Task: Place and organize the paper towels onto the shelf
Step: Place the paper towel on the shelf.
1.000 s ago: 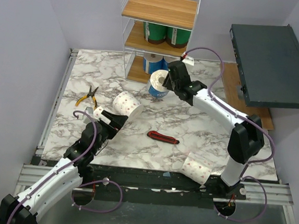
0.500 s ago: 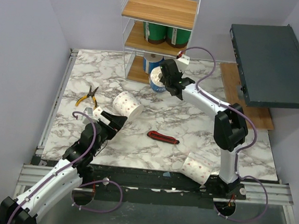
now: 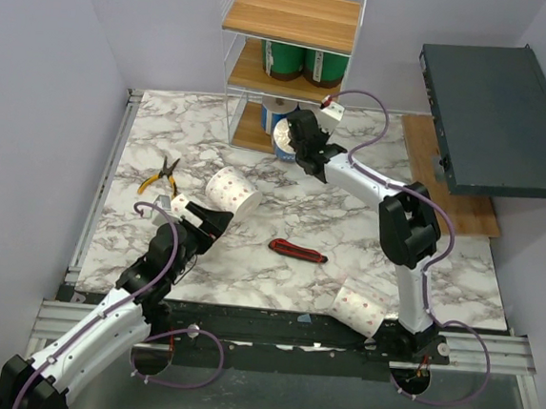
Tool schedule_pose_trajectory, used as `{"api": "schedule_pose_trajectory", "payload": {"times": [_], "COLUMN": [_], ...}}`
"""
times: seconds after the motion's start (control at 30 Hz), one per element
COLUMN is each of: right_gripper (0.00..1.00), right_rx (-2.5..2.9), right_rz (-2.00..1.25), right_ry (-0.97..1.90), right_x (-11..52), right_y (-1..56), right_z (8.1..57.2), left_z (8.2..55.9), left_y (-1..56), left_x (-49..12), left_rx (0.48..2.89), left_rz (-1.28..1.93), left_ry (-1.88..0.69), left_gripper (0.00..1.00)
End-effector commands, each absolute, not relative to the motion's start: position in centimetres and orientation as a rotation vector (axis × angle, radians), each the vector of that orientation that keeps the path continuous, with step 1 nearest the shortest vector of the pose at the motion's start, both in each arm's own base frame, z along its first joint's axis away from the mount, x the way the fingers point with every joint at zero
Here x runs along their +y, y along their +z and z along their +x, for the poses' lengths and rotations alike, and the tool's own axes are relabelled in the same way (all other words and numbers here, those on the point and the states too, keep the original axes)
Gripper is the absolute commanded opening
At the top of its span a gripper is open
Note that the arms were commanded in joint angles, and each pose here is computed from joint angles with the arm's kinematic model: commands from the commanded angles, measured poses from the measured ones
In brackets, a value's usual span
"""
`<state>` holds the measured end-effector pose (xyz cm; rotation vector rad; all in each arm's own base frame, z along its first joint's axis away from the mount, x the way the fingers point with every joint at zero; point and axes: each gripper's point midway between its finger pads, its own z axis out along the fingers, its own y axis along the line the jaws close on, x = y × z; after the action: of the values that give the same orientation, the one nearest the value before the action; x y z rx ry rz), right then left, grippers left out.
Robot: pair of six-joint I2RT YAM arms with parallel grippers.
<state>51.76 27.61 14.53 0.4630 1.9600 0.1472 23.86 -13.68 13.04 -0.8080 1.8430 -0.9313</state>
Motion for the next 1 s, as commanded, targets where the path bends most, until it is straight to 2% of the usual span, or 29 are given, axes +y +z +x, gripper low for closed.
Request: {"api": "schedule_pose_trajectory", "payload": {"times": [0.0, 0.6, 0.77, 0.97], "right_gripper": [0.26, 0.25, 0.25, 0.24], "right_rx": [1.812, 1.86, 1.876, 1.821], "right_rz": [0.571, 0.602, 0.598, 0.635], "right_ry": [0.235, 0.49, 0.463, 0.346], "right_x": [28.2, 31.7, 31.9, 28.4], "right_y": [17.8, 17.6, 17.0, 17.9], "right_z": [54.3, 53.3, 53.7, 52.6], "left_z": [23.8, 24.0, 23.9, 23.8], "left_y": [10.9, 10.4, 10.3, 10.3], "left_x": [-12.6, -12.5, -12.7, -12.4], "left_rx": [1.892, 1.904, 1.914, 1.905], "left_rz": [-0.82, -0.828, -0.827, -0.831], "left_ry": [-0.824, -0.8, -0.806, -0.798], "left_gripper": [0.94, 0.94, 0.94, 0.94]}}
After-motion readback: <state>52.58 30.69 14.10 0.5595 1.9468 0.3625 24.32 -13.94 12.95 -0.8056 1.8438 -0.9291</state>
